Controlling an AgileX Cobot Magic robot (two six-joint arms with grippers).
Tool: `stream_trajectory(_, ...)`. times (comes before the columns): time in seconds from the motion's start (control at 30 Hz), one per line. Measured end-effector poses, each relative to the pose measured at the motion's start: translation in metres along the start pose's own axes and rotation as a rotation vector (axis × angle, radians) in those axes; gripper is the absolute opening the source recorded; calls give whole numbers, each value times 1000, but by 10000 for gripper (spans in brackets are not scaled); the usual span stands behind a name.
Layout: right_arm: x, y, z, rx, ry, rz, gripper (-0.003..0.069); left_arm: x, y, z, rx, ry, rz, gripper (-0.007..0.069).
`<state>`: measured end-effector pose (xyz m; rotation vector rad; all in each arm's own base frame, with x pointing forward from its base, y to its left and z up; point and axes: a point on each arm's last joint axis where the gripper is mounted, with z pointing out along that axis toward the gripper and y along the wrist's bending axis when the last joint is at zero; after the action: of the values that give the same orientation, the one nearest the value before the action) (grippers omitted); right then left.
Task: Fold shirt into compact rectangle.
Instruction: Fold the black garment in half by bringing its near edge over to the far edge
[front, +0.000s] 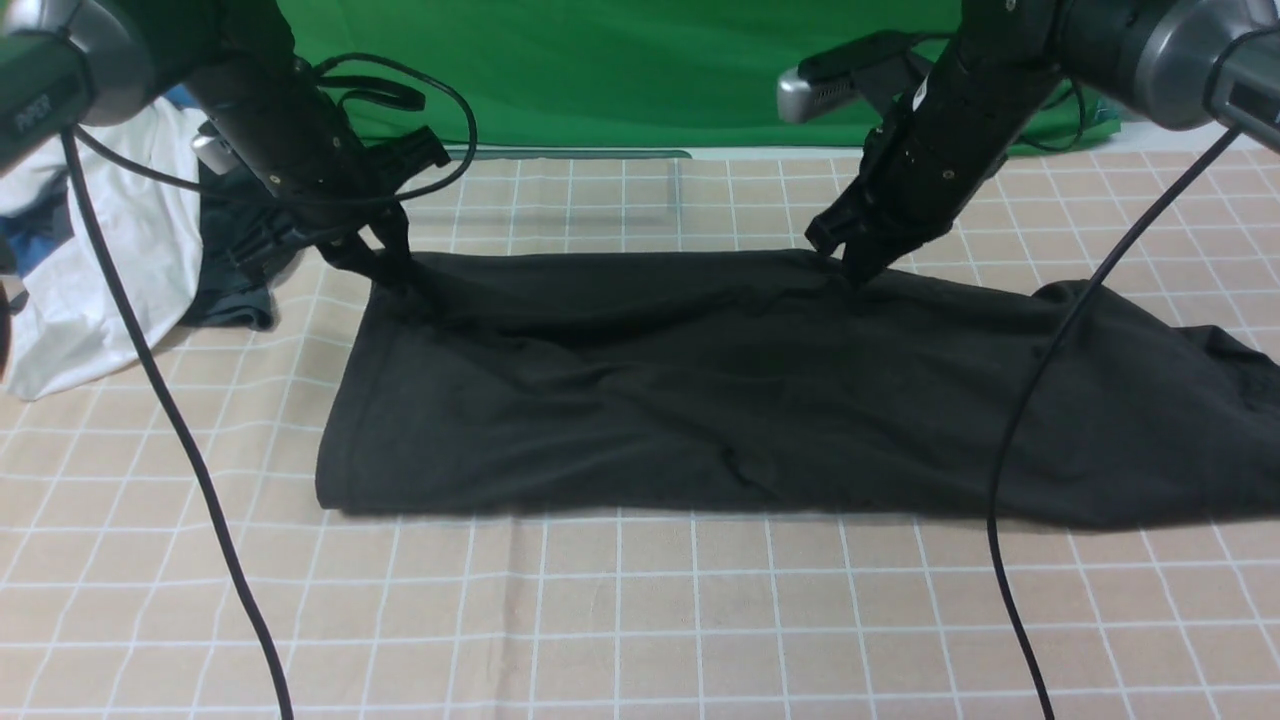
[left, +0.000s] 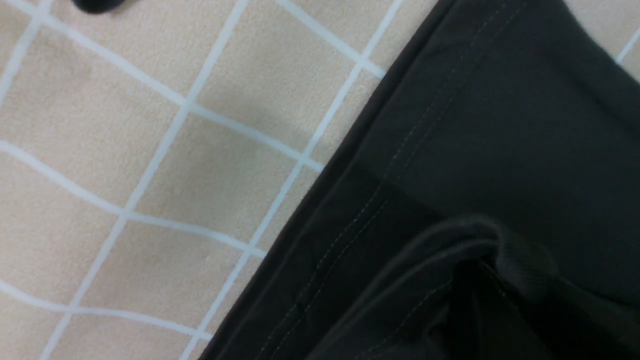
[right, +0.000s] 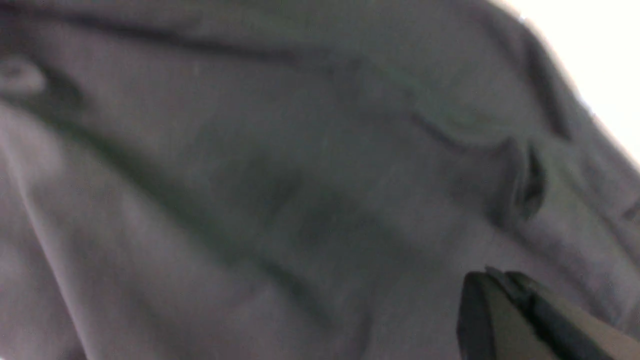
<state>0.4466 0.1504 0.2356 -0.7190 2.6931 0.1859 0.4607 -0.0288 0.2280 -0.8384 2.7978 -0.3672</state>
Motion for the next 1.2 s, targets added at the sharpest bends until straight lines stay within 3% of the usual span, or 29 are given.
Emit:
stream_trajectory(0.3, 5, 1, 0, -16, 56, -30, 39, -9, 16, -2, -62, -27, -117, 95)
stream_trajectory(0.47, 6, 2, 0, -21, 70, -38, 39, -14, 25, -5, -108, -45, -109, 230)
stream_trajectory(0.57, 7, 2, 0, -24, 78, -44, 39, -9, 21, -7, -81, 10, -73, 267)
stream_trajectory(0.7, 7, 2, 0, -26, 81, -52, 39, 15, -9, -2, -2, 87, 100, 226)
stream_trajectory(0.9, 7, 2, 0, -27, 81, -51, 39, 54, -50, 23, -70, 80, 306, 57)
stream_trajectory(1.0, 7, 2, 0, -27, 81, -51, 39, 57, -54, 43, -108, 61, 329, 13)
stream_trajectory(1.2, 7, 2, -1, -27, 80, -53, 39, 37, -42, 68, -104, 2, 293, 13)
